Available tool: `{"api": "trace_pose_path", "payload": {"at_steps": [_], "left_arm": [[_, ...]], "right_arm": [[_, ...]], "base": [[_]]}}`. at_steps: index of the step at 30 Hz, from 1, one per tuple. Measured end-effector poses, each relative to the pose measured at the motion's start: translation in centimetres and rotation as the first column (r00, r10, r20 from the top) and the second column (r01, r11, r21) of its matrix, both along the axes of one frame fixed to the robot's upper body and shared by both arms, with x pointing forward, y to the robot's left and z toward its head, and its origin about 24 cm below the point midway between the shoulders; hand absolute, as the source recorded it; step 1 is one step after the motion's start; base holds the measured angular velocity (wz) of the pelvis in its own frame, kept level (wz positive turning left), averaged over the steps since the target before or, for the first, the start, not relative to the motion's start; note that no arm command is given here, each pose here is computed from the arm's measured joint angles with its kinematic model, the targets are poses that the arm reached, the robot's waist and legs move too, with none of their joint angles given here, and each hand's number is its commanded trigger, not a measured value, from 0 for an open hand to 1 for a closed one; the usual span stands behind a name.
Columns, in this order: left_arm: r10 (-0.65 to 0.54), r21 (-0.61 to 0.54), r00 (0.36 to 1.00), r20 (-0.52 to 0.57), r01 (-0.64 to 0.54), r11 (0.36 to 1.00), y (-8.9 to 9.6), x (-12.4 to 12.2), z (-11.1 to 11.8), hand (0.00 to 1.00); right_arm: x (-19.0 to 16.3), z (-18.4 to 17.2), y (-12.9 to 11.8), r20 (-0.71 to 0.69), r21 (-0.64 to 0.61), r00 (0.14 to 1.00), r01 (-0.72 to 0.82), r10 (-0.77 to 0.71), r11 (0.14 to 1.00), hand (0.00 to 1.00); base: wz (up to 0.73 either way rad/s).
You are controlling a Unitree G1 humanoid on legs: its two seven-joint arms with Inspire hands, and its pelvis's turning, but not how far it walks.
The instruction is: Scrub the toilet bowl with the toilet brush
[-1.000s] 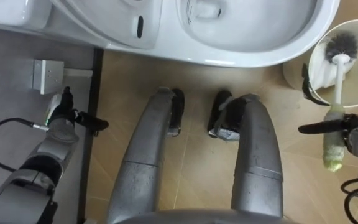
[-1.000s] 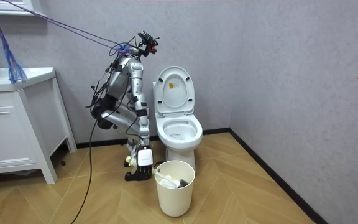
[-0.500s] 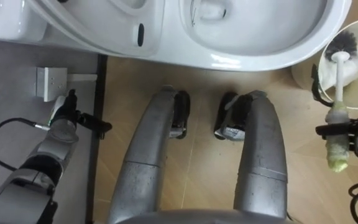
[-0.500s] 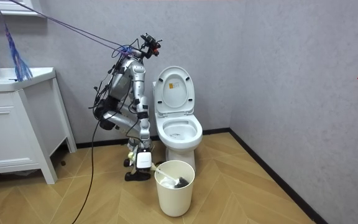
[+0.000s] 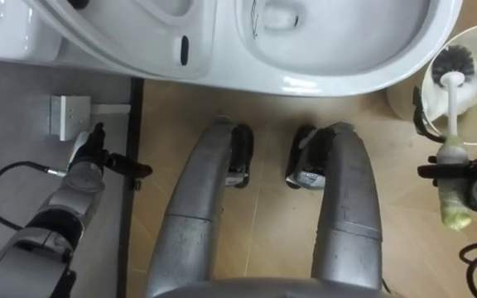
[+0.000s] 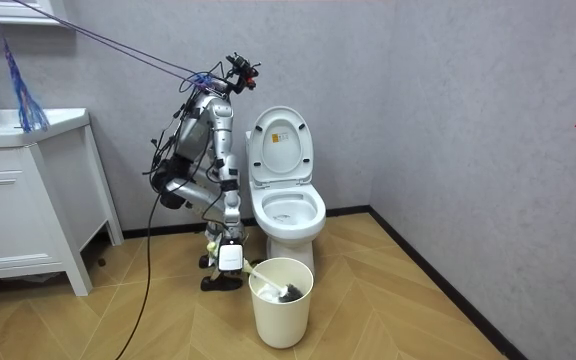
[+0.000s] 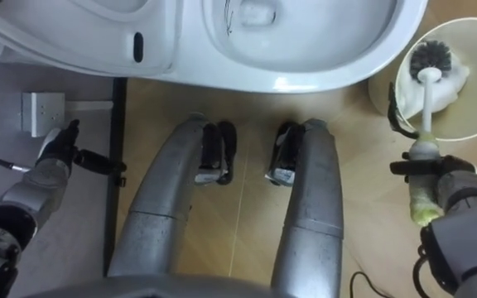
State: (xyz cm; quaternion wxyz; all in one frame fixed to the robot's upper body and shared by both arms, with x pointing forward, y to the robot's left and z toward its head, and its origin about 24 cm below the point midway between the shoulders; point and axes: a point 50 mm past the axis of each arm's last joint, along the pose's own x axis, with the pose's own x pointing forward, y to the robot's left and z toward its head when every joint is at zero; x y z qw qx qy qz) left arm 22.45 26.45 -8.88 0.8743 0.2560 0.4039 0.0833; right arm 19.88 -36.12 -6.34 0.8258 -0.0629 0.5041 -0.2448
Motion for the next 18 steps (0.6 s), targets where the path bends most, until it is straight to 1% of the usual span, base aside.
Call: {"api": "trace_pose_path", "payload": {"at_steps": [5,9,14,18], "left_arm": [[0.010,-0.001,0.999,-0.037,-0.011,1.000,0.3,-1.8,-0.9,0.00],[0.025,-0.001,0.997,-0.073,-0.026,1.000,0.7,-3.1,-1.5,0.00],[0.041,-0.005,0.993,-0.112,-0.042,0.999,0.7,-4.3,-2.2,0.00],[0.122,-0.017,0.986,-0.117,-0.124,0.992,1.6,-5.5,-2.5,0.00]], "right_arm": [[-1.4,-0.7,-0.1,-0.030,0.015,0.999,0.024,-0.023,1.000,1.00],[-3.0,-2.0,0.6,-0.056,0.075,0.997,0.063,-0.059,0.995,1.00],[-5.0,-3.5,1.6,-0.102,0.156,0.983,0.169,-0.154,0.973,1.00],[-6.5,-4.3,2.0,-0.090,0.233,0.960,0.280,-0.266,0.931,1.00]], "base": [[0.00],[-0.04],[-0.03],[-0.02]]}}
